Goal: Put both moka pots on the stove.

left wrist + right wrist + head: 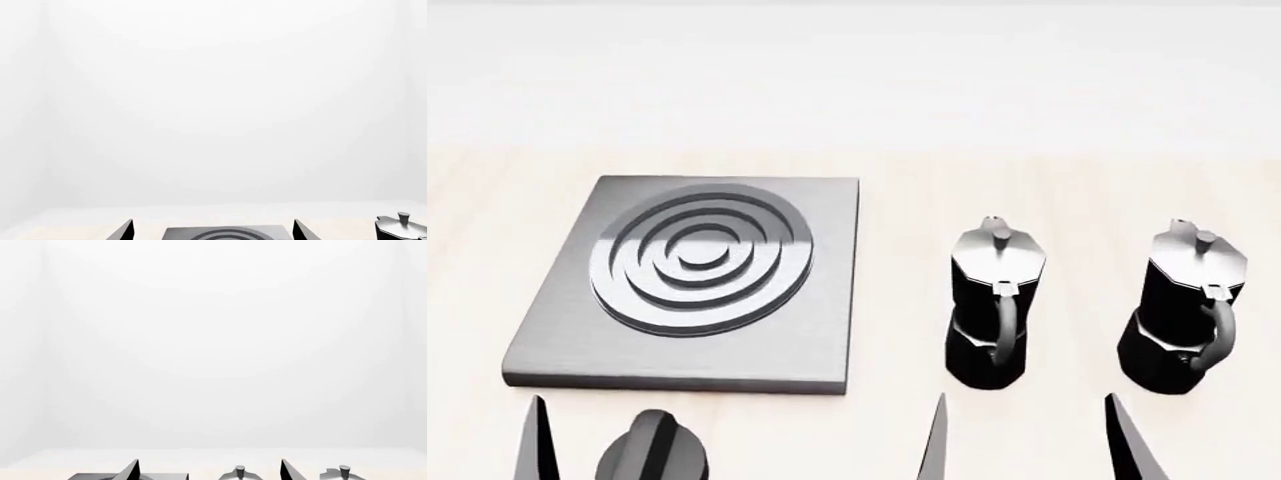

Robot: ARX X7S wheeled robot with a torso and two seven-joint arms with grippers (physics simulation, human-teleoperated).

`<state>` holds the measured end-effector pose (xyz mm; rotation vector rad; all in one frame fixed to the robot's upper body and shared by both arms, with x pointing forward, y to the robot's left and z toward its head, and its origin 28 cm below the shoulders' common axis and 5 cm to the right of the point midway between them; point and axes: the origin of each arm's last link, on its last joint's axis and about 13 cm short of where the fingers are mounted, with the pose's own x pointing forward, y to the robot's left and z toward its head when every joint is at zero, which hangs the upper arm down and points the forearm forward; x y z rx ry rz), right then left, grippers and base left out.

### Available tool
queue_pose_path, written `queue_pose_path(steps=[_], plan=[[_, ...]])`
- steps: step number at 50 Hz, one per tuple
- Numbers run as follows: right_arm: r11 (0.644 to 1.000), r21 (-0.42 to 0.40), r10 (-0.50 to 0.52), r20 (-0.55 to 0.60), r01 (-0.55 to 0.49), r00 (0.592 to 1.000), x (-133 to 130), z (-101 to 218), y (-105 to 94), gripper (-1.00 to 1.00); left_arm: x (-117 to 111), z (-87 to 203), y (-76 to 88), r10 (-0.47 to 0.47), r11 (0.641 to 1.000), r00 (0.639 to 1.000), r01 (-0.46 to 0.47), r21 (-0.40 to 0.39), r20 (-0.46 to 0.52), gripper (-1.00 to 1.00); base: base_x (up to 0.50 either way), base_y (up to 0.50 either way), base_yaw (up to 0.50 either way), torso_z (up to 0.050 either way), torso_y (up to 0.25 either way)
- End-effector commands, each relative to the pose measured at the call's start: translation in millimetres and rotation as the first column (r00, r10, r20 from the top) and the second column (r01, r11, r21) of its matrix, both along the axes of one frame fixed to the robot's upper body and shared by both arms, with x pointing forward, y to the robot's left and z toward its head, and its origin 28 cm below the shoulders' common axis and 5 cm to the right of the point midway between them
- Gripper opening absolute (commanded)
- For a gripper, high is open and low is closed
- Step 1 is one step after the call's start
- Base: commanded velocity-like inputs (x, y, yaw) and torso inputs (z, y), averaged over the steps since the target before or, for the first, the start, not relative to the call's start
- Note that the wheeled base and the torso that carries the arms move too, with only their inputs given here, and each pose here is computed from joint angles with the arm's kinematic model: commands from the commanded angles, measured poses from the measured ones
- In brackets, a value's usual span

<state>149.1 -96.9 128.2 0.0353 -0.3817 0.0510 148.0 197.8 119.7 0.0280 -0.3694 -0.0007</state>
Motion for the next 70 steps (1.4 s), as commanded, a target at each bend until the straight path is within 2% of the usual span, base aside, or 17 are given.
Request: queue_pose_path(steps=[1, 53, 70], plan=[[1.0, 0.006, 0.001, 0.003, -0.001, 1.0, 0.8, -1.6, 0.3, 1.0, 0.2, -0.8, -0.4, -0.001, 1.0, 1.0, 0.001, 0.001, -0.002, 1.0, 0.0, 0.0, 0.0, 0.0, 0.0], [1.0, -0.006, 0.002, -0.028, -0.002, 1.0, 3.1, -5.4, 0.4, 1.0, 0.3, -2.4, -2.9, -0.015, 1.0, 1.0, 0.015, 0.004, -0.009, 1.0, 0.0, 0.12, 0.0, 0.0, 0.0], [1.0, -0.006, -0.005, -0.042, 0.005, 0.999, 6.3, -7.7, -0.2, 1.0, 2.9, -5.3, -3.8, -0.02, 1.0, 1.0, 0.02, 0.005, -0.018, 1.0, 0.0, 0.0, 0.0, 0.0, 0.0]])
